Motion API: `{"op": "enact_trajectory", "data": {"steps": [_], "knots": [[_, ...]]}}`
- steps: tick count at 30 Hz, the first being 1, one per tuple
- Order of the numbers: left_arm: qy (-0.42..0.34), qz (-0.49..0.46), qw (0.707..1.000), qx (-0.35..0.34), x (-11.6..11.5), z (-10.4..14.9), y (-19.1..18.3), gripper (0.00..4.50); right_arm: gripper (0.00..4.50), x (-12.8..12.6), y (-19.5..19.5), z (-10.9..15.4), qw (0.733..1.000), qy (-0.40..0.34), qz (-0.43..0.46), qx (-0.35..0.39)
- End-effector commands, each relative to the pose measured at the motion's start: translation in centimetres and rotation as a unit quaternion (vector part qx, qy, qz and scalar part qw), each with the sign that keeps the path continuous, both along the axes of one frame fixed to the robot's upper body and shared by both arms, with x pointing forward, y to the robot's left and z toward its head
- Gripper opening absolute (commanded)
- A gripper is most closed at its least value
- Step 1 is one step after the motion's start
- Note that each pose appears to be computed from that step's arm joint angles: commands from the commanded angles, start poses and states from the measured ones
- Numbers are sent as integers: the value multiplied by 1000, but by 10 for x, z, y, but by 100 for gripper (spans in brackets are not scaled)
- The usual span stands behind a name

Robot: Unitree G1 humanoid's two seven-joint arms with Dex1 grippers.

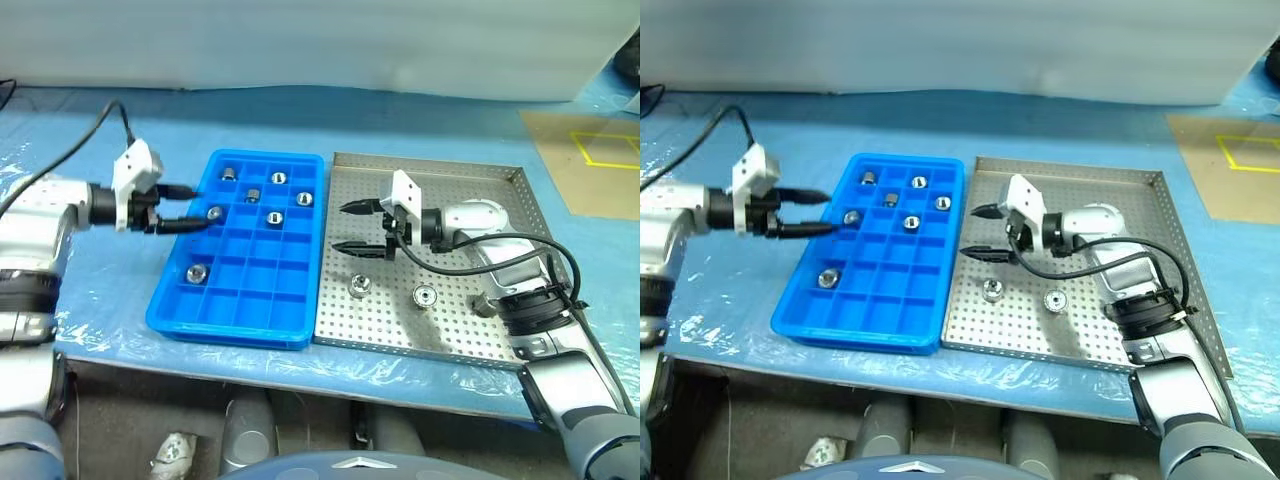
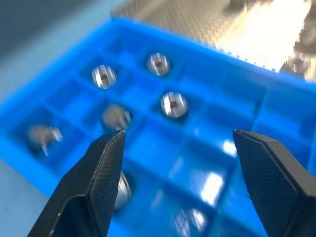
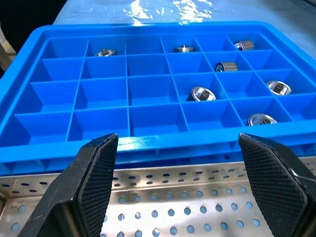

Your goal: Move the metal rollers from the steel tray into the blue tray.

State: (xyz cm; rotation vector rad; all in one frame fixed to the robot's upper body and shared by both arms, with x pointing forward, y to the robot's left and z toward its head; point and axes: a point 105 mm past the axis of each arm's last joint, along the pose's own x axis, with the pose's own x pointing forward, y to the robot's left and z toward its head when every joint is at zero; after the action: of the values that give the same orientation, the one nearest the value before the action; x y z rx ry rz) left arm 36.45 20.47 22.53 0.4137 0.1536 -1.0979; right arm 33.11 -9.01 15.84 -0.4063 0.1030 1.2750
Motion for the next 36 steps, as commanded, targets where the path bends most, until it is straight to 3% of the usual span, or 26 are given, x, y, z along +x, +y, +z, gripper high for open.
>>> {"op": "enact_trajectory", "data": {"steps": [1,5,11,18,24,36], "knots": [[-39,-60,997,-6,14,28,-32,367,405,-5,-10,20,999,-29,-14,14],[-27,-176,984,4,22,23,-102,367,405,-12,-30,27,998,-36,-54,15],[22,-278,960,41,12,-14,-157,367,405,-29,-66,28,990,-39,-137,4],[50,-333,937,90,-2,-52,-182,367,405,-55,-86,23,980,-27,-196,3],[67,-361,921,129,-12,-78,-187,367,405,-75,-80,15,980,-8,-200,1],[95,-392,899,170,-28,-117,-189,367,405,-76,-78,12,977,-3,-214,2]]}}
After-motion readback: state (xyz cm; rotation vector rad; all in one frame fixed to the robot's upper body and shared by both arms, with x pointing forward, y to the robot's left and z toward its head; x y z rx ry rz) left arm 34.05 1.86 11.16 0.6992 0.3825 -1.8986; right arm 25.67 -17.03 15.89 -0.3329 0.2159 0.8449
